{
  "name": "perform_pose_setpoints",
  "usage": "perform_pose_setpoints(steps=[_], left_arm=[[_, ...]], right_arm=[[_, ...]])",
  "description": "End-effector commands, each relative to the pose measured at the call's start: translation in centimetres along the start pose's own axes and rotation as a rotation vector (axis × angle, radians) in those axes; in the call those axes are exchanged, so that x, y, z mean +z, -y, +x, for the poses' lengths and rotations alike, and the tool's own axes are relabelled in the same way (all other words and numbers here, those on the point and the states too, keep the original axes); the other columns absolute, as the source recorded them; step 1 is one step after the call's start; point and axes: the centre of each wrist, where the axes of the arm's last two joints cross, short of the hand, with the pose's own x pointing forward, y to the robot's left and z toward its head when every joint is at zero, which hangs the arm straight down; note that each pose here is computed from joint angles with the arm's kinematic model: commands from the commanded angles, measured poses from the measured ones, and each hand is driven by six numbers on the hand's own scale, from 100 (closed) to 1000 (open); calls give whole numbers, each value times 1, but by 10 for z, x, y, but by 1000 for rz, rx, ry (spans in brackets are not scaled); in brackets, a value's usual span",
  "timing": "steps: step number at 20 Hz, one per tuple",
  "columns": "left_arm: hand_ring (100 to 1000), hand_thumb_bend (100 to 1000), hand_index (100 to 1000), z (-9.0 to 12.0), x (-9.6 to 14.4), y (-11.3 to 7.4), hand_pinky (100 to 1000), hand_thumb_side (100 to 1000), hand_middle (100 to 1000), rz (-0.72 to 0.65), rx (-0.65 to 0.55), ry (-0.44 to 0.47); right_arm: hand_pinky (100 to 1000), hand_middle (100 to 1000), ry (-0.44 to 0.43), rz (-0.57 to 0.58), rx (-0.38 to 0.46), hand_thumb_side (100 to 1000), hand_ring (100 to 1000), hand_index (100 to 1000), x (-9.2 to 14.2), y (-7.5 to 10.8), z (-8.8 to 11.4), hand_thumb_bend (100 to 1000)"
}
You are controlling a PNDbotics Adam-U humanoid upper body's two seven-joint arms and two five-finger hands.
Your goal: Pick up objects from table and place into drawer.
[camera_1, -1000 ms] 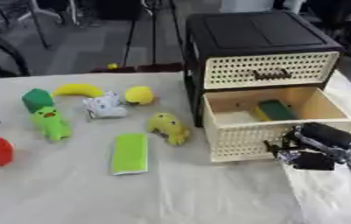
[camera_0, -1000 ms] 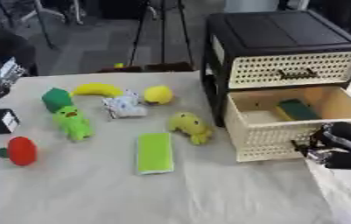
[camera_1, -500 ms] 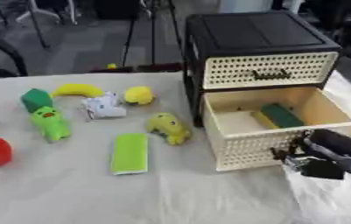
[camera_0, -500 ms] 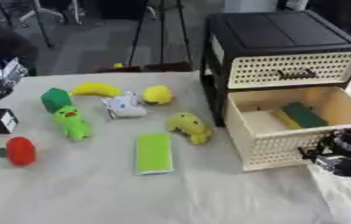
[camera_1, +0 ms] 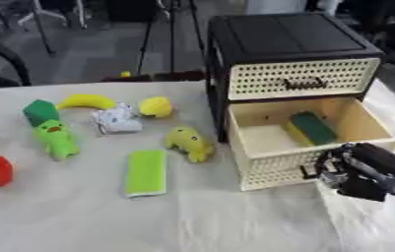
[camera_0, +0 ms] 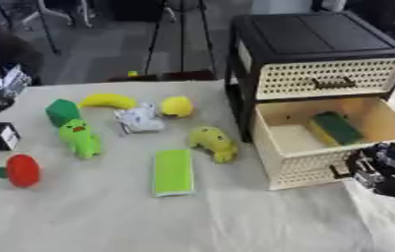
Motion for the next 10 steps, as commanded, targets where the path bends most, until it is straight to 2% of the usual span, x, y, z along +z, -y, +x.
perform_pose_setpoints(steps=[1,6,10], left_arm=[[564,508,663,2,-2,-8,606,762,555,-19,-42,12],[568,530,670,0,-6,3,609,767,560,-115,-65,12],[572,578,685,-3,-16,16,612,760,569,-223,-106,13]], right_arm=[[100,187,7,-58,40,959,100,753,4,19,0,100],[100,222,45,-128,-19,929,124,661,12,29,1,100],[100,241,96,-208,-67,891,142,584,18,44,6,100]])
